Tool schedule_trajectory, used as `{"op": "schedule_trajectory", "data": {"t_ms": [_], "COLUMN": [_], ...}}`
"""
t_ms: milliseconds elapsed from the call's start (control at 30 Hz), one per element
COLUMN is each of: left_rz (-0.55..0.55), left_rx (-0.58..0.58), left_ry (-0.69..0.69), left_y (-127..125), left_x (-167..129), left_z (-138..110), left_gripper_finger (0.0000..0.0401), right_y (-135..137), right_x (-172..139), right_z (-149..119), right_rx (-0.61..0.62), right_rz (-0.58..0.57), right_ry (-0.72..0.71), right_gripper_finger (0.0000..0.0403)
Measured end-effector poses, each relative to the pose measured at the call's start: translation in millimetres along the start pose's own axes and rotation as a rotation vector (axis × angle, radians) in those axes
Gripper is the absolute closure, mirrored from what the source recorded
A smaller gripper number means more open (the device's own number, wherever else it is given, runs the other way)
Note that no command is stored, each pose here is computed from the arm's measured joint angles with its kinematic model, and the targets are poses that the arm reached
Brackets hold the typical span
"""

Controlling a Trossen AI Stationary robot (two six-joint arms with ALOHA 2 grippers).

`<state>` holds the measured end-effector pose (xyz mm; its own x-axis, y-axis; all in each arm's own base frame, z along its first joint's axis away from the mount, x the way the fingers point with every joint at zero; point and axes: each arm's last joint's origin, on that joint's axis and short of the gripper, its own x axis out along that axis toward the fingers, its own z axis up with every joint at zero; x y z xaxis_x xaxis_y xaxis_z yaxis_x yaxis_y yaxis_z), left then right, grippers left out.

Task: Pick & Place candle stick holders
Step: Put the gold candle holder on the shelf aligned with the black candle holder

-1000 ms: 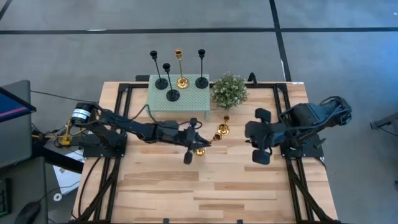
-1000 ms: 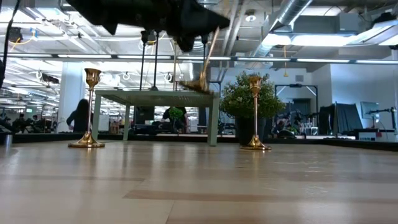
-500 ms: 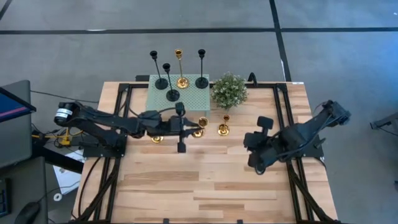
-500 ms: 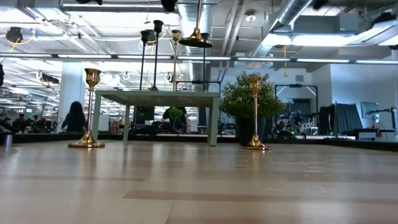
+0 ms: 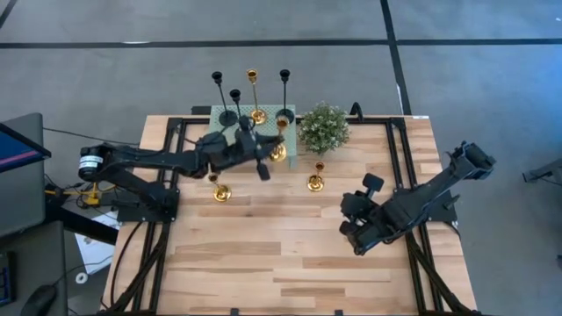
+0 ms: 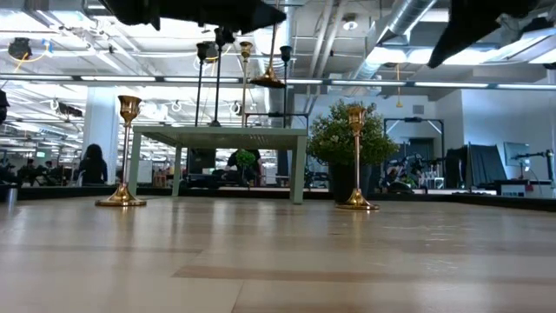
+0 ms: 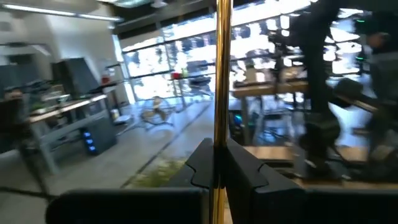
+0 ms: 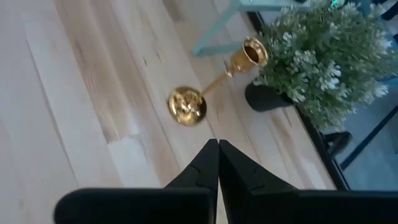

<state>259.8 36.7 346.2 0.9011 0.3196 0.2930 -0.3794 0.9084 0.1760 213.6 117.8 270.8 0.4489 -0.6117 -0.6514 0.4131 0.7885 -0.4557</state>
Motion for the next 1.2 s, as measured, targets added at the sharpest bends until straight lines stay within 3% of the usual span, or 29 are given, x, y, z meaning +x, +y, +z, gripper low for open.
{"op": "schedule_trajectory", "data": {"t_ms": [200, 333, 700, 1033, 1200], "left_rz": [0.119, 0.246, 0.466, 0.536, 0.542], "left_rx": [-0.014, 0.017, 0.031, 0.002, -0.035], "left_ry": [-0.023, -0.005, 0.001, 0.020, 0.047], "left_y": [16, 16, 15, 16, 16], "left_x": [13, 22, 32, 31, 24], "left_z": [-14, -28, -50, -51, -64], "left_gripper_finger": [0.0387, 0.0387, 0.0387, 0.0387, 0.0387], "right_y": [8, 11, 13, 14, 14], "right_x": [12, 19, 22, 22, 22], "right_z": [-5, -8, -12, -11, -10], "right_rx": [0.041, 0.058, 0.066, 0.082, 0.082], "right_rz": [-0.007, -0.013, -0.012, -0.003, 0.000], "right_ry": [-0.051, -0.066, -0.067, -0.075, -0.078], "right_gripper_finger": [0.0402, 0.0402, 0.0403, 0.0403, 0.0403]}}
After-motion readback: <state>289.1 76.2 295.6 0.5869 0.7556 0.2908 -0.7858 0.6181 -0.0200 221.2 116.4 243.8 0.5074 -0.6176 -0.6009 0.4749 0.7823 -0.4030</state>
